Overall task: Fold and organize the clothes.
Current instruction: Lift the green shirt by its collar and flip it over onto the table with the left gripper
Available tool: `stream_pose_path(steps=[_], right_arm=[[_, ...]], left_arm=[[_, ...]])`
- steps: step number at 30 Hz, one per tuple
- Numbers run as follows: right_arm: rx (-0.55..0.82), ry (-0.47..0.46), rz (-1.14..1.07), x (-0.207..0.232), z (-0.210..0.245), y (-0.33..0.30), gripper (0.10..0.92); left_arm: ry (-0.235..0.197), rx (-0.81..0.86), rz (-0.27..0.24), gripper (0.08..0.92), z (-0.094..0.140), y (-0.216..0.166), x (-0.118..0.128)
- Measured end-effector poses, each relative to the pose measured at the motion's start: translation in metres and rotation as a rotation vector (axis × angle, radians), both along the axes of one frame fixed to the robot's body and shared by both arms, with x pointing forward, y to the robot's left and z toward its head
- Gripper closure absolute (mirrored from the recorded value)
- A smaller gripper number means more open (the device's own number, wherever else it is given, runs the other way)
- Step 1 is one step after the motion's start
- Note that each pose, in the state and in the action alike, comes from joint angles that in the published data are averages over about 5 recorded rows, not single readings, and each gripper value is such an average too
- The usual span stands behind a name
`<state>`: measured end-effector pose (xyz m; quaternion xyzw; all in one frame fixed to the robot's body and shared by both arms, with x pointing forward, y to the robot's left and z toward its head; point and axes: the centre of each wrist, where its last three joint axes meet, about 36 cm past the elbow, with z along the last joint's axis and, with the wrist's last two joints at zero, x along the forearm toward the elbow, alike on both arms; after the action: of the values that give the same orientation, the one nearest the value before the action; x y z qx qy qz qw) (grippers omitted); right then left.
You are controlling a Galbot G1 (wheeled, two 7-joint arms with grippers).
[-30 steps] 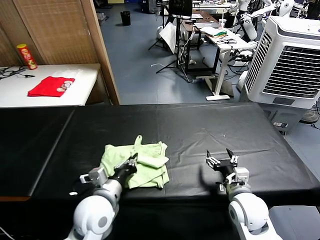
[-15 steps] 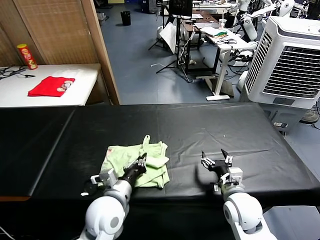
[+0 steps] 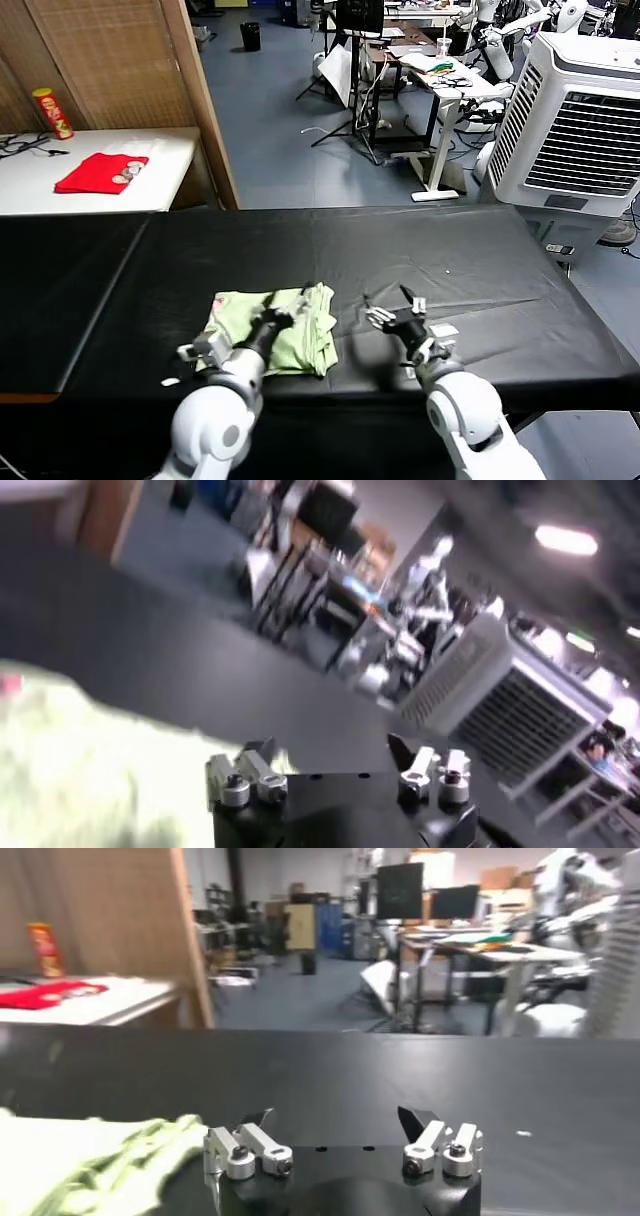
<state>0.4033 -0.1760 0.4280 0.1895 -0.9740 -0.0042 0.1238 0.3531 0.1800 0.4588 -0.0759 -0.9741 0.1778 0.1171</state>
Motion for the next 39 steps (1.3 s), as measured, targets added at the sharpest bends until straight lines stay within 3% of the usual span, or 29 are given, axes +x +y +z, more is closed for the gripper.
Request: stream_pose_path(steps=[4, 11, 16, 26, 34, 36, 39], right_arm=[[-0.031, -0.008, 0.084, 0.011, -0.003, 0.033, 0.224], [-0.225, 0.014, 0.1, 0.016, -0.029, 0.058, 0.224], [-0.27, -0.044, 0.047, 0.017, -0.04, 0.057, 0.224], [-0.051, -0.078, 0.039, 0.006, -0.023, 0.056, 0.224], [-0.005, -0.112, 0.017, -0.009, -0.003, 0.039, 0.224], [-0.003, -0.117, 0.009, -0.011, 0.0, 0.036, 0.224], [0.001, -0.121, 0.002, -0.013, 0.002, 0.034, 0.224]], left_arm=[[-0.025, 0.159, 0.069, 0.201, -0.013, 0.035, -0.001], [0.03, 0.222, 0.151, 0.201, -0.036, 0.071, -0.01], [0.05, 0.141, 0.129, 0.201, -0.05, 0.087, -0.017], [0.084, -0.057, 0.132, 0.201, -0.07, 0.113, -0.017], [0.144, -0.222, 0.119, 0.204, -0.084, 0.116, -0.014], [0.155, -0.236, 0.117, 0.226, -0.086, 0.115, -0.013], [0.174, -0.257, 0.119, 0.336, -0.088, 0.115, -0.013]])
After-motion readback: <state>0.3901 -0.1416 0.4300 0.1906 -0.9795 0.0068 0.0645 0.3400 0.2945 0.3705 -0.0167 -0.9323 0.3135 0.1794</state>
